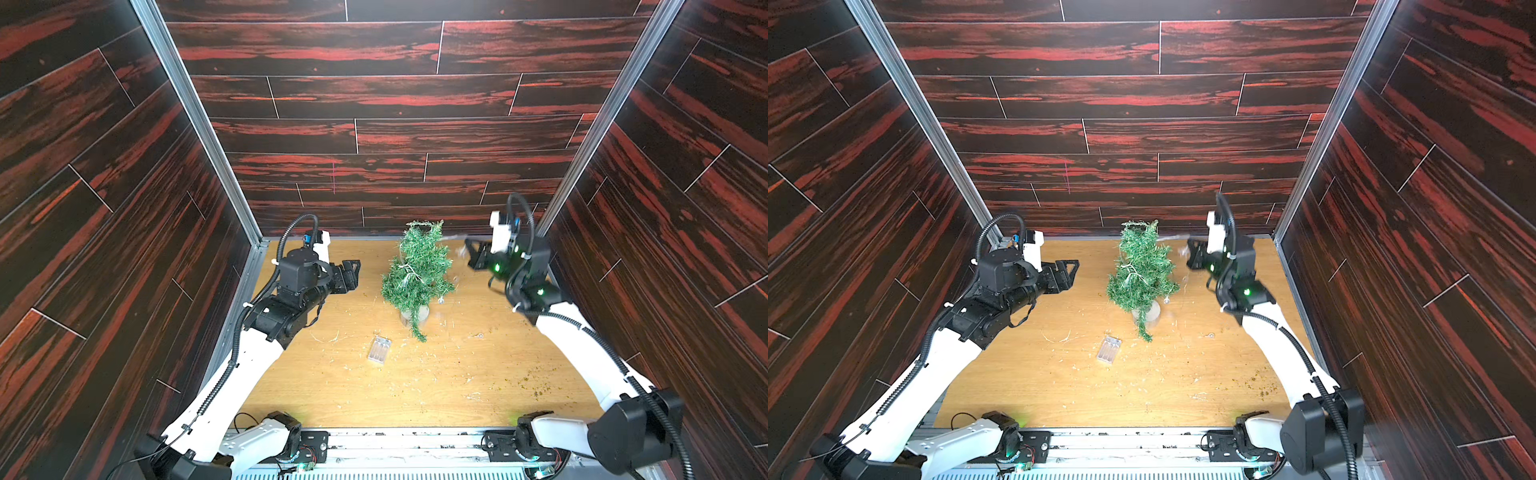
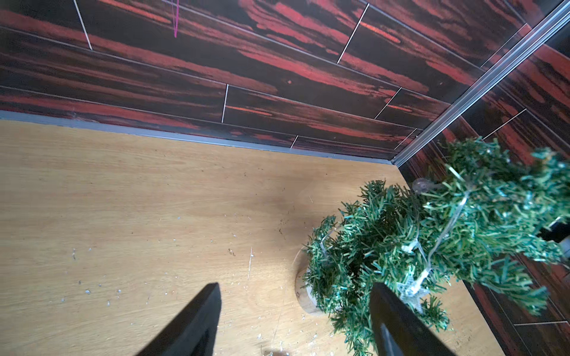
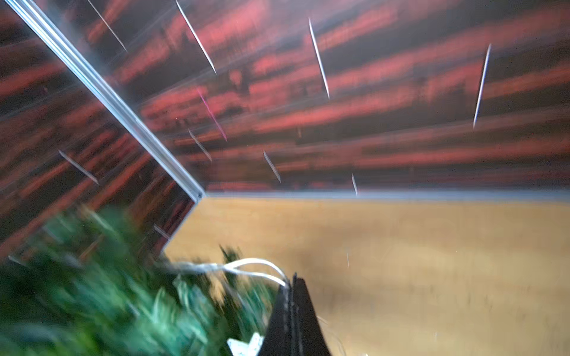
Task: Remove string lights from the small christmas tree
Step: Pick up the light string from the Christmas tree, then remove the light string from the Christmas tree.
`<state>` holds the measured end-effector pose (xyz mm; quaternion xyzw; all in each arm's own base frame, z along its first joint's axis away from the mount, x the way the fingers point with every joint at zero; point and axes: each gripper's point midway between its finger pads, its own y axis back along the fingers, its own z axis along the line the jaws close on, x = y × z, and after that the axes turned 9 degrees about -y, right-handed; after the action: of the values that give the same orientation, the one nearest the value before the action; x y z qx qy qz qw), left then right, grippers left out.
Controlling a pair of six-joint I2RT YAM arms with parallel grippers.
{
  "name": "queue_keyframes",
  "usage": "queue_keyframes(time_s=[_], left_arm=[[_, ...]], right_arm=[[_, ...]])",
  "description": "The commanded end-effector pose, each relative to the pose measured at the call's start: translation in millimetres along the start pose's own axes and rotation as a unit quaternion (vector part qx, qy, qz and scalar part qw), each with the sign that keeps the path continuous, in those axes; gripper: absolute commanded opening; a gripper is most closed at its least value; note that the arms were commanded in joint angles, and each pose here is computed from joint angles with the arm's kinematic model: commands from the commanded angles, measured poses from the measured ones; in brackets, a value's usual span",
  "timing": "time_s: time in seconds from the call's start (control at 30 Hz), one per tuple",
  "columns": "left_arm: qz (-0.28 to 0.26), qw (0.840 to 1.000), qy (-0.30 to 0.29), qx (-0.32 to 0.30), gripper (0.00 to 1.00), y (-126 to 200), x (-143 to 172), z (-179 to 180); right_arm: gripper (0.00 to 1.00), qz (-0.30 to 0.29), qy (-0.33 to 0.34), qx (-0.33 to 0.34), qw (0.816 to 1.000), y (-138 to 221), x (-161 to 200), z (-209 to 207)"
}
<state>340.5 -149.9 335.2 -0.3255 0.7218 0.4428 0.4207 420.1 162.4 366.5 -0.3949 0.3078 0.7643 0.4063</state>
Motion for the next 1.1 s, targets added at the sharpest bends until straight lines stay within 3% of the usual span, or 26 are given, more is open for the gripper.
queue_keyframes(time_s=[0.0, 0.33, 0.7, 1.07], left_arm=[[0.001, 1.000, -0.012, -0.004, 0.79, 9.0, 2.8, 1.2], [-0.004, 1.000, -0.019, 0.004, 0.81, 14.9, -2.4, -3.1], [-0.020, 0.999, -0.018, 0.032, 0.83, 10.6, -19.5, -15.6], [-0.113, 0.991, -0.063, 0.036, 0.91, 7.2, -114.9, -36.1]], right_arm=[[0.00, 0.009, 0.004, 0.005, 1.000, -18.7, -13.2, 3.3], [0.00, -0.011, 0.002, -0.057, 0.998, -65.7, -75.8, 45.3], [0.00, 0.012, -0.007, -0.253, 0.967, -72.8, -99.4, 148.1], [0.00, 0.022, -0.024, -0.328, 0.944, -75.4, -114.4, 187.5]])
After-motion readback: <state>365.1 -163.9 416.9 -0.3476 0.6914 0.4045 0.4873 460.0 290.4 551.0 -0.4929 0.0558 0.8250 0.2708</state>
